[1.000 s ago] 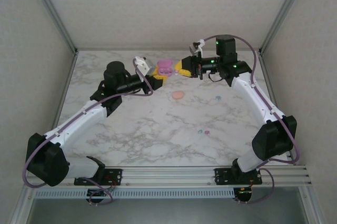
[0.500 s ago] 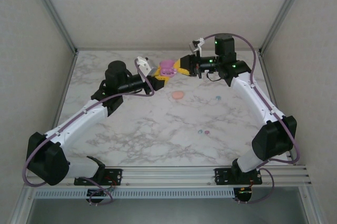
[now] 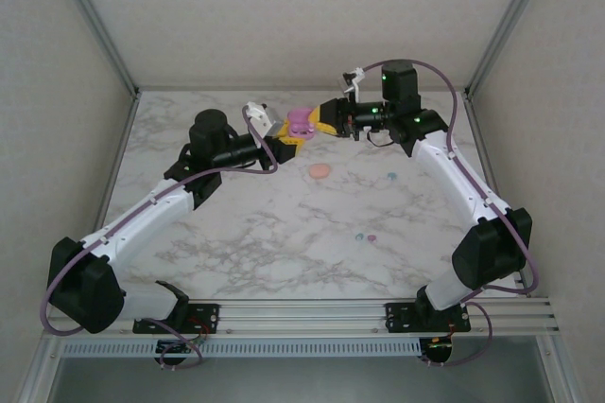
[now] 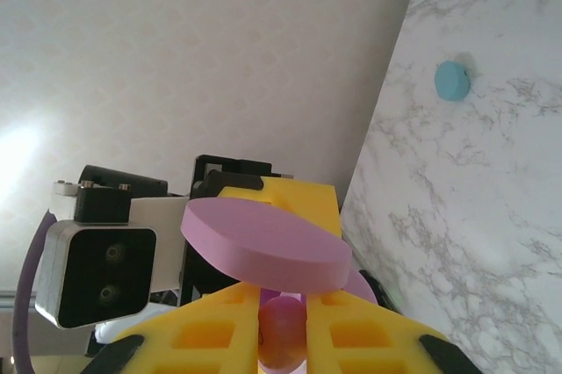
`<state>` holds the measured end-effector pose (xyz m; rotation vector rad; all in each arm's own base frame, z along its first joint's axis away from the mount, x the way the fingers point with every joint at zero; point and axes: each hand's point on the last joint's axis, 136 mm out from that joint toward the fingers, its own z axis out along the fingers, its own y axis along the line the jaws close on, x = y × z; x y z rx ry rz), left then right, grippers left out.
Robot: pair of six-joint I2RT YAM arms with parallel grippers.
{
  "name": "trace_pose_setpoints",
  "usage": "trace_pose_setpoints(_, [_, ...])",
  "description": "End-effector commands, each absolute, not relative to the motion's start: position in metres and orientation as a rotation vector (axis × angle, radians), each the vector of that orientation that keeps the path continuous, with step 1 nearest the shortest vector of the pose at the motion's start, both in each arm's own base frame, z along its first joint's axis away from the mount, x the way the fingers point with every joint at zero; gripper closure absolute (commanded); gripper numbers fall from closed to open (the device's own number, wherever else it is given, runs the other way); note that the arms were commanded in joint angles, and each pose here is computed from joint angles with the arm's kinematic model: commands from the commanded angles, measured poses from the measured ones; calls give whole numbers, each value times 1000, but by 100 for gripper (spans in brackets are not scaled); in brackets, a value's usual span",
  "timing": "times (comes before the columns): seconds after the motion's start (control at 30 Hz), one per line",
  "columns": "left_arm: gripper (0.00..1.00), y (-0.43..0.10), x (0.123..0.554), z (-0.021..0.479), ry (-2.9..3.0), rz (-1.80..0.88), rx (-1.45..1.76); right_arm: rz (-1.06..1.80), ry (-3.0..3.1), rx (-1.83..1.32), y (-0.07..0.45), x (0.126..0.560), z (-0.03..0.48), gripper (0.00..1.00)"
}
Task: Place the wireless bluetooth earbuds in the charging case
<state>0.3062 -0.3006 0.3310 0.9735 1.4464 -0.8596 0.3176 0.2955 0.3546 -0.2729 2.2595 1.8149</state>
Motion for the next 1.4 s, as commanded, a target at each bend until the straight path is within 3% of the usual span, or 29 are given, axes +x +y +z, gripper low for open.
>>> trace_pose_setpoints(0.0, [69, -308, 301, 354, 1369, -890, 974, 1780, 2234, -318, 297, 313, 362, 84])
trace_pose_setpoints(0.7, [69, -311, 303, 355, 1367, -904, 958, 1718, 2269, -349, 297, 307, 359, 73])
trace_pose_setpoints(1.03, [69, -312, 303, 355, 1368, -894, 962, 1655, 2311, -327, 294, 309, 354, 75])
trace_pose_setpoints(1.2, [69, -311, 302, 357, 1363, -895, 961, 1621, 2312, -316, 292, 311, 357, 67])
trace_pose_setpoints(1.37, [69, -311, 302, 357, 1362, -892, 961, 1555, 2324, -294, 287, 314, 358, 66])
